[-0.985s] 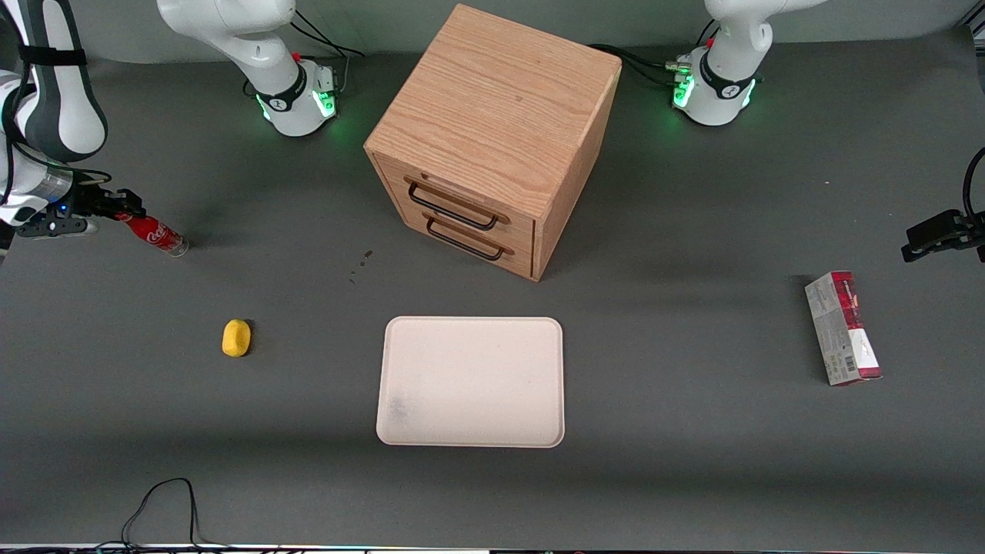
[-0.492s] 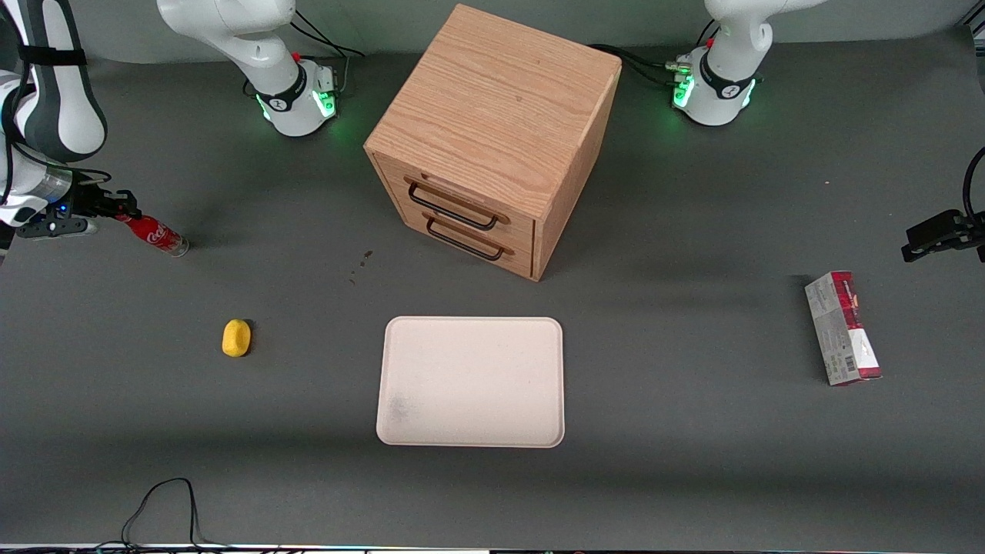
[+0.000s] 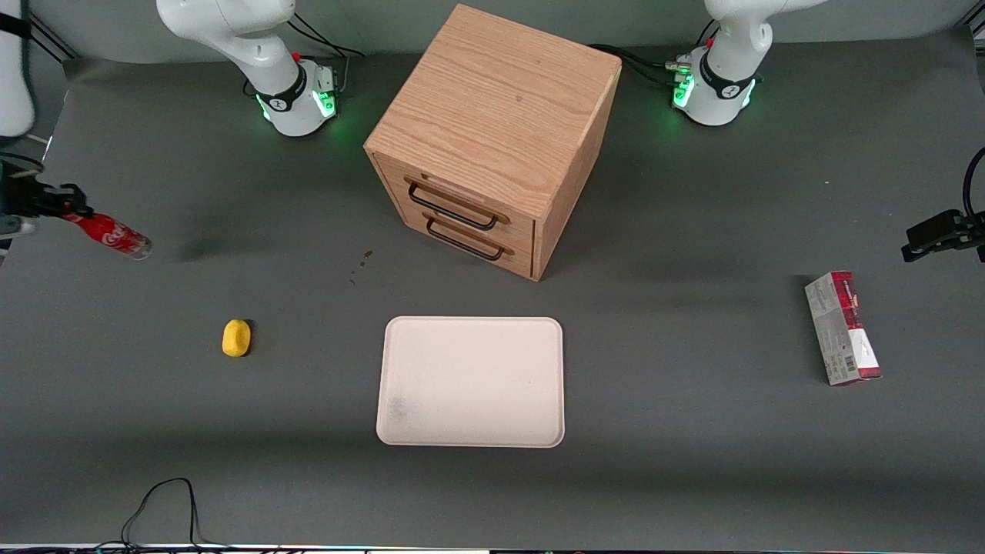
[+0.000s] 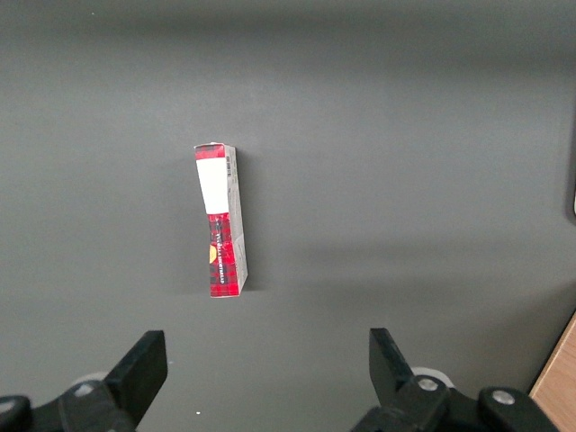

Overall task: Place coke bottle on tray
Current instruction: 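Lift the bottle and carry it toward the cream tray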

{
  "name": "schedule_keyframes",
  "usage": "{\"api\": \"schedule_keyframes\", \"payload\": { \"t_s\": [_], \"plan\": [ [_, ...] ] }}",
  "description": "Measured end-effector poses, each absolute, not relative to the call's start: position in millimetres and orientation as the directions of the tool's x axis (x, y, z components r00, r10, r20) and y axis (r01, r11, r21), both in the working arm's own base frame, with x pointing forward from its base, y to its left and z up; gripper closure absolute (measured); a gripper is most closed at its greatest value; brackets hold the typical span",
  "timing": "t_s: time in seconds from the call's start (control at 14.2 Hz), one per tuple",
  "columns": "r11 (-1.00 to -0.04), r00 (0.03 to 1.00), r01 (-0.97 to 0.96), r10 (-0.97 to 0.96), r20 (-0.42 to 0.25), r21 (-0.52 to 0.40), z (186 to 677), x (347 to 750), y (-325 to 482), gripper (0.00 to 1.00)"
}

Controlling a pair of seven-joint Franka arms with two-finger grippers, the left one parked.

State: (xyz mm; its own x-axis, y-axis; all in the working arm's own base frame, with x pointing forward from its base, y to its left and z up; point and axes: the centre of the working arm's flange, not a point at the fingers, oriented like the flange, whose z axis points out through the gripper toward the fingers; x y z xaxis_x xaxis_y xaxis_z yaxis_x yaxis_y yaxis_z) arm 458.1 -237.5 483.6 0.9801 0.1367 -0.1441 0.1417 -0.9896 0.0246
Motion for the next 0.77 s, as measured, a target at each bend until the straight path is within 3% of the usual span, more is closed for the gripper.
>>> {"api": "schedule_keyframes", "payload": {
  "t_s": [0.49, 0.77],
  "plan": [
    [-0.988, 0.984, 0.151, 0.147, -0.1, 0.037, 652, 462, -213, 0.69],
    [-0.981, 0.98, 0.195, 0.194, -0.039, 0.025, 700, 473, -179, 0.69]
  ]
}}
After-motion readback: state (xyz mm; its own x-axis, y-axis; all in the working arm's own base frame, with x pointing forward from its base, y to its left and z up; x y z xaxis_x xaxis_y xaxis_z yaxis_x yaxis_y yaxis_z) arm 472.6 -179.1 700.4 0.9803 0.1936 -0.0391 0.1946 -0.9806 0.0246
